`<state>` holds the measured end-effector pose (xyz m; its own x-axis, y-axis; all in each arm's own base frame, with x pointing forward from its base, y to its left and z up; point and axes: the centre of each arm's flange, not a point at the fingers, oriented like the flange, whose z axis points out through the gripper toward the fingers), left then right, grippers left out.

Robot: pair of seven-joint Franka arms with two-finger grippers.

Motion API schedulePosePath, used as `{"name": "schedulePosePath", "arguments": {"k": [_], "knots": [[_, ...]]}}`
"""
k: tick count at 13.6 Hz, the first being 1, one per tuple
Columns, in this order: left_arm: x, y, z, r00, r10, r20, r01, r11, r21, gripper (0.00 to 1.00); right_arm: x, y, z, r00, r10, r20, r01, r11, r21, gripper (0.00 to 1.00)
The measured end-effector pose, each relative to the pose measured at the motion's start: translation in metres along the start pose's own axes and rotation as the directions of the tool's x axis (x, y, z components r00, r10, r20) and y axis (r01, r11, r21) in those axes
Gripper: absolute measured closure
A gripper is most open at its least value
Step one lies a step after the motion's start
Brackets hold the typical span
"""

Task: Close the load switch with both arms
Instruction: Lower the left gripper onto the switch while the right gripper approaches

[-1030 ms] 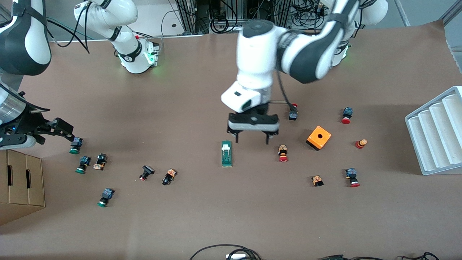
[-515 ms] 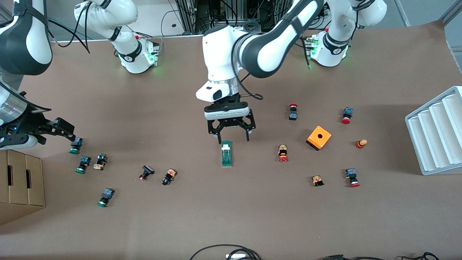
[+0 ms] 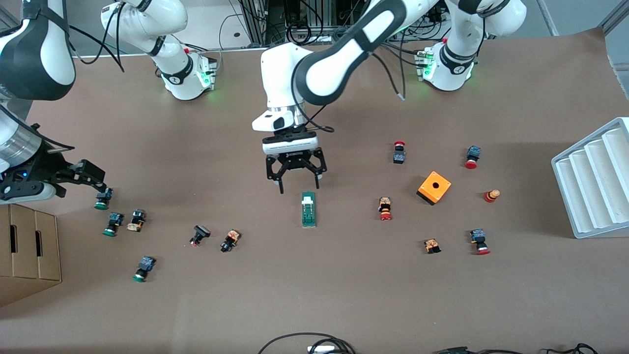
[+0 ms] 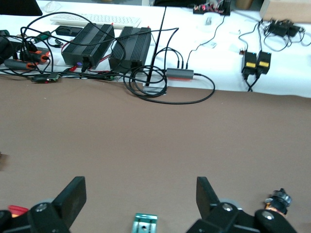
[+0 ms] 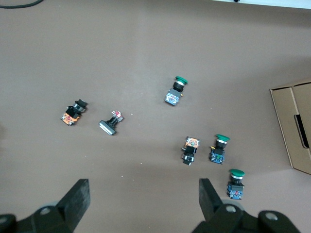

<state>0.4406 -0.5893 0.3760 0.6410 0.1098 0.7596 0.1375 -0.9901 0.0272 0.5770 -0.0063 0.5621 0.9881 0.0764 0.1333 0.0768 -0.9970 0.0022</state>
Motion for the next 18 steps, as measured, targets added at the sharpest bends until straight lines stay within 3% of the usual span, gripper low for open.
{"name": "schedulePosePath", "arguments": {"k": [3,6,13,16,18], "knots": [[-0.038,0.015,0.004,0.994,-0.073,-0.086,0.07,0.997,-0.037,0.0,0.001,0.001,-0.002,1.0,0.02,-0.005,-0.02,1.0,0.001,0.0],[-0.064,0.018,0.011,0.986,-0.097,-0.139,0.094,0.995,-0.024,0.0,-0.001,0.0,-0.001,0.999,0.048,0.01,-0.048,0.999,0.009,0.0],[-0.16,0.004,0.09,0.955,-0.093,-0.281,0.095,0.995,-0.004,0.0,-0.004,-0.037,0.016,0.99,0.092,0.105,-0.102,0.991,0.09,0.0],[-0.186,0.002,0.1,0.947,-0.055,-0.318,0.06,0.998,0.004,0.0,0.0,-0.073,0.031,0.959,0.227,0.168,-0.256,0.95,0.178,0.01],[-0.204,0.005,0.096,0.932,-0.061,-0.359,0.064,0.998,-0.003,0.0,0.006,-0.099,0.038,0.933,0.296,0.203,-0.334,0.923,0.189,0.01]]}}
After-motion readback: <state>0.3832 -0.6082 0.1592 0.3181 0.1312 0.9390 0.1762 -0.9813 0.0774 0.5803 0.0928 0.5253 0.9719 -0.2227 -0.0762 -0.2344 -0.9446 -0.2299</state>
